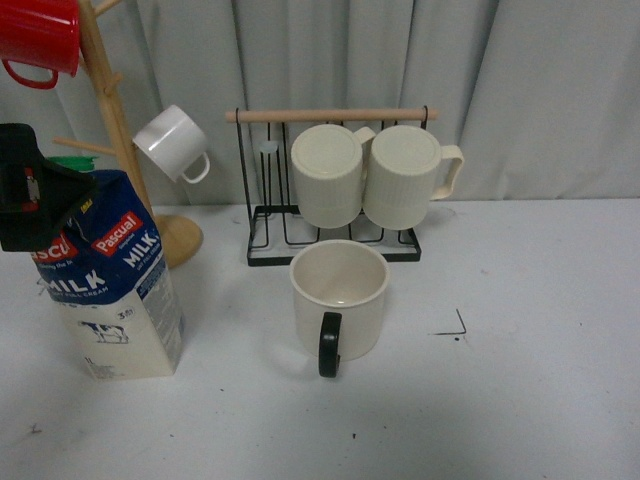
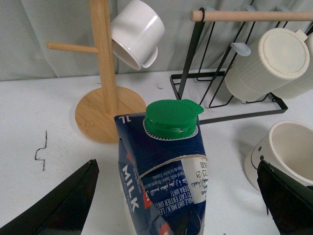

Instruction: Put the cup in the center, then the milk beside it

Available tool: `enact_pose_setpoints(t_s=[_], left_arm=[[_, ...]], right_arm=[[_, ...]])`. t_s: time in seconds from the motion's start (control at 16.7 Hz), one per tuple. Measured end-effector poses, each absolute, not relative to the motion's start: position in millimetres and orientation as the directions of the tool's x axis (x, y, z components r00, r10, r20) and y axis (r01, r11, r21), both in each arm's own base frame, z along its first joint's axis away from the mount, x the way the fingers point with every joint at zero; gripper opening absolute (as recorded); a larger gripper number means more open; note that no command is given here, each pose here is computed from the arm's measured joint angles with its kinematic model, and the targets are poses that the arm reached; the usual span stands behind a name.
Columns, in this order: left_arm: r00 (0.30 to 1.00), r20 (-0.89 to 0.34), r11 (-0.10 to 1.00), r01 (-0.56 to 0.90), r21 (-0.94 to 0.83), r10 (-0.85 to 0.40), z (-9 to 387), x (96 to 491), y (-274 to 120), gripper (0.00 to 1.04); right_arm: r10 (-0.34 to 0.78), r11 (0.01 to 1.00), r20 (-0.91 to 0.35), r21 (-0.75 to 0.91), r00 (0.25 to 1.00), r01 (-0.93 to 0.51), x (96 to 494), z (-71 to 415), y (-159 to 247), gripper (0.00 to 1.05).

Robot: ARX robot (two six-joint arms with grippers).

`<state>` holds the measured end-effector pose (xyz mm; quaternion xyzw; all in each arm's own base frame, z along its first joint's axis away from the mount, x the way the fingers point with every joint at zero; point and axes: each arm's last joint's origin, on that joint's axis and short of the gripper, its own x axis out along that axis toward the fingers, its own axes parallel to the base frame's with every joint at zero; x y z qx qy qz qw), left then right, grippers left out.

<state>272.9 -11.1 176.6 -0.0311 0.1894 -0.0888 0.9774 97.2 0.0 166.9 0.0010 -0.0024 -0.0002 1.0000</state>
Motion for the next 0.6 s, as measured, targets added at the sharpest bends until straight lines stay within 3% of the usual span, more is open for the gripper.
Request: enact_pose_setpoints(t_s=[0.6], left_arm=[[0.904, -0.412, 0.993, 0.106, -0.045, -0.115, 154, 324, -18, 0.96]], right_arm=[[0.000, 1.000, 0.004, 0.002, 1.000, 0.000, 97, 167, 0, 0.98]])
